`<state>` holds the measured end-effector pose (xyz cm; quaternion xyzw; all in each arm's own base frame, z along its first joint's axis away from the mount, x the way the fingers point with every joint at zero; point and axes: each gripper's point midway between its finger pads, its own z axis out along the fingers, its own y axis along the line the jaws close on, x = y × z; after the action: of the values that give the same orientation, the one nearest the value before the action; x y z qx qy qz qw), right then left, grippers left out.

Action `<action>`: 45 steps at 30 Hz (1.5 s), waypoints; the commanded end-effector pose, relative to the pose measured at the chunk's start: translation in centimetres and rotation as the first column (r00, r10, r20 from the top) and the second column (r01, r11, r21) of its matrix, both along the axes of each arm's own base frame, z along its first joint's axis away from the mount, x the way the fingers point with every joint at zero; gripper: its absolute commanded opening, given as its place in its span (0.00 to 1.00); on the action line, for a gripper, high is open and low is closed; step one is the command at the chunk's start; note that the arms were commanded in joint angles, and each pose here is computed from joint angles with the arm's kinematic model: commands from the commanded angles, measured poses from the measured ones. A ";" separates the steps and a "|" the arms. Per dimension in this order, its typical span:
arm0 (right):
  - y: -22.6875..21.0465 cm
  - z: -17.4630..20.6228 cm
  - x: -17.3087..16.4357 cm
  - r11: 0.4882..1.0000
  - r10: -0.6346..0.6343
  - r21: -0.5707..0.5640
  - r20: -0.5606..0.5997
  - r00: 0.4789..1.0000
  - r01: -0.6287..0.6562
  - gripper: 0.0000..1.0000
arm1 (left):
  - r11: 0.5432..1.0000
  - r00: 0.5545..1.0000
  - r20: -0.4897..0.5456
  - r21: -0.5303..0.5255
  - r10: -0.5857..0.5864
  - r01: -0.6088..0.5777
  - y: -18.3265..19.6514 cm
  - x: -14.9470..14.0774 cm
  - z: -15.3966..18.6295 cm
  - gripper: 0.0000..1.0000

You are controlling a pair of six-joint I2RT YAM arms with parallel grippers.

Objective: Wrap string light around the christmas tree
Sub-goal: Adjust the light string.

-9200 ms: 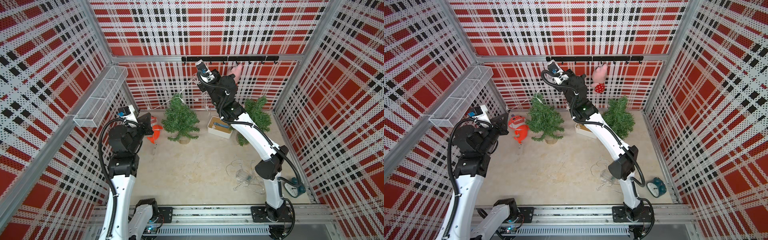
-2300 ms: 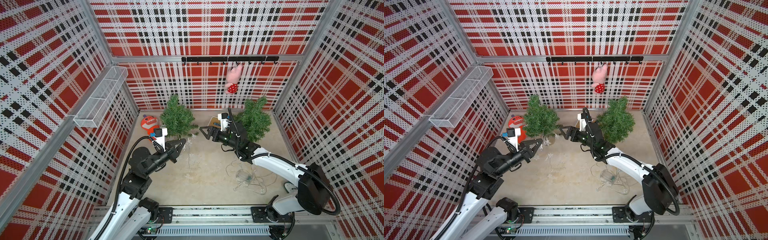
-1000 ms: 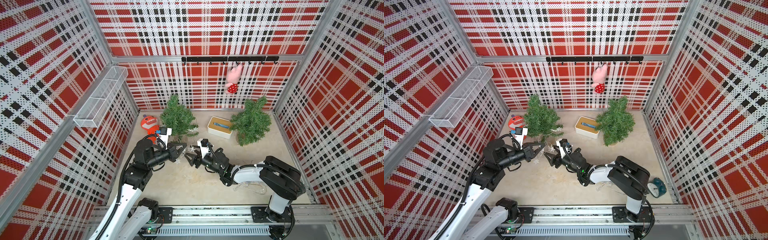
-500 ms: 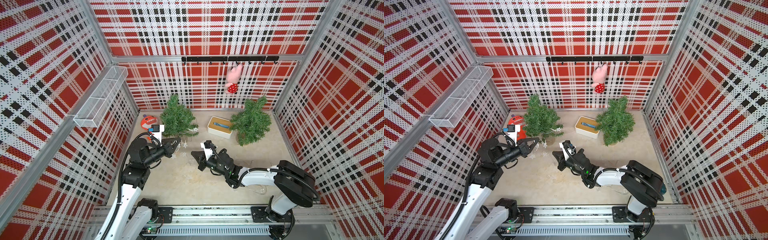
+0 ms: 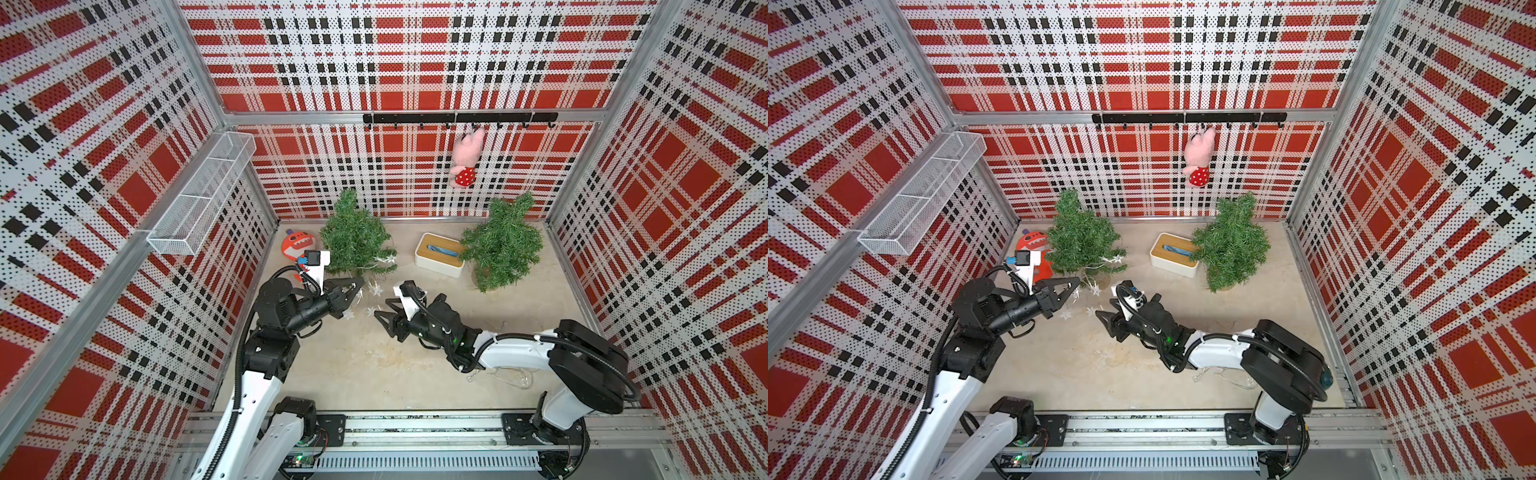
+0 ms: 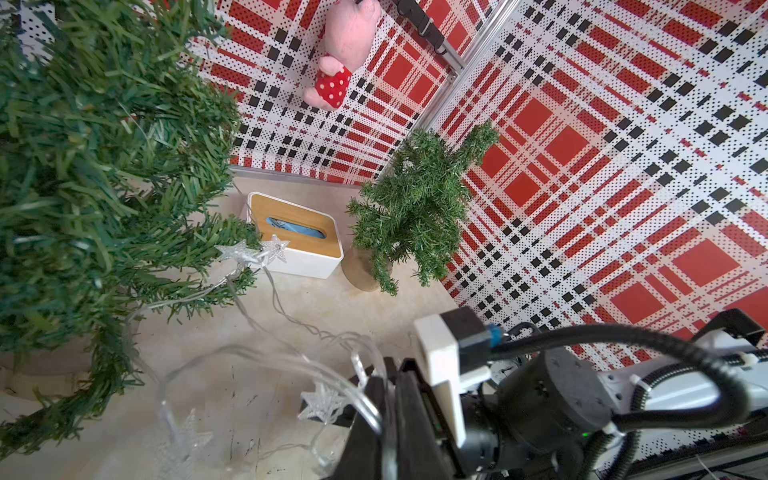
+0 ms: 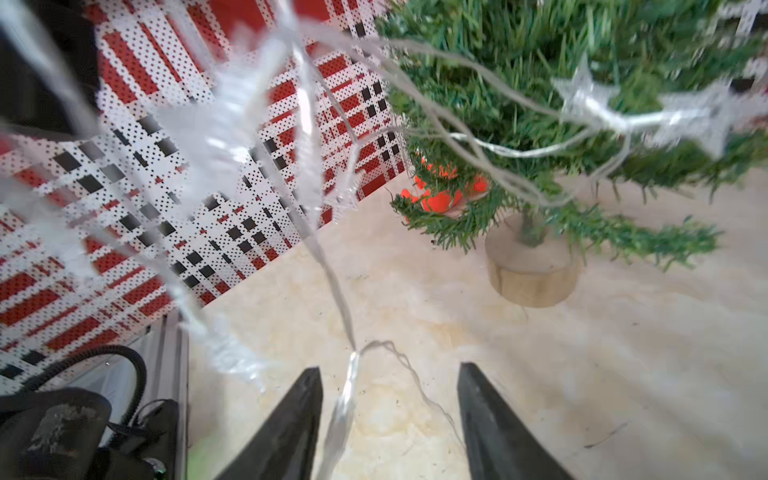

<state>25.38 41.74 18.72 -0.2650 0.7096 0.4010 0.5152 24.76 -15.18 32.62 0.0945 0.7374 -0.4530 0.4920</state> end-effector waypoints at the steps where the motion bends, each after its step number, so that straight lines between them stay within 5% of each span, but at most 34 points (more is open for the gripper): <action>1: 1.2 0.3 1.2 0.999 -0.036 0.041 0.053 0.998 0.034 0.66 | 0.999 0.999 0.047 -0.017 -0.028 0.029 -0.2 -0.7 1.5 0.00; 7: 1.7 1.5 3.4 0.975 -0.147 0.185 0.131 0.980 0.122 0.63 | 0.999 0.998 0.051 -0.020 -0.036 0.037 -0.3 -0.7 1.8 0.00; 15: 0.8 2.5 2.9 0.954 -0.164 0.278 0.173 0.971 0.111 0.15 | 0.999 0.998 0.049 -0.005 -0.036 0.036 -0.3 -0.5 1.7 0.00; 24: -2.4 1.8 1.2 0.961 -0.171 0.240 0.136 0.976 0.135 0.00 | 1.000 0.998 0.057 0.010 -0.029 0.029 0.0 -0.3 1.9 0.01; 30: -4.9 3.2 -1.2 0.977 -0.119 0.193 0.126 0.985 0.093 0.00 | 0.999 1.000 0.015 0.053 0.003 -0.003 0.4 0.2 -0.4 0.23; 34: -8.5 4.8 -2.5 0.986 -0.150 0.103 0.163 0.975 0.135 0.00 | 0.998 1.000 0.018 0.064 0.022 -0.023 0.7 0.0 -1.1 0.53; 45: -14.5 15.3 -3.9 0.972 -0.217 -0.010 0.363 0.906 0.236 0.00 | 0.963 0.985 0.078 0.214 0.153 -0.166 1.7 1.7 -2.5 0.67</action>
<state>21.12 27.02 36.50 -0.2065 0.6011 0.3327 0.6967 26.04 -13.76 30.40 0.0919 0.7661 -0.3673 0.5193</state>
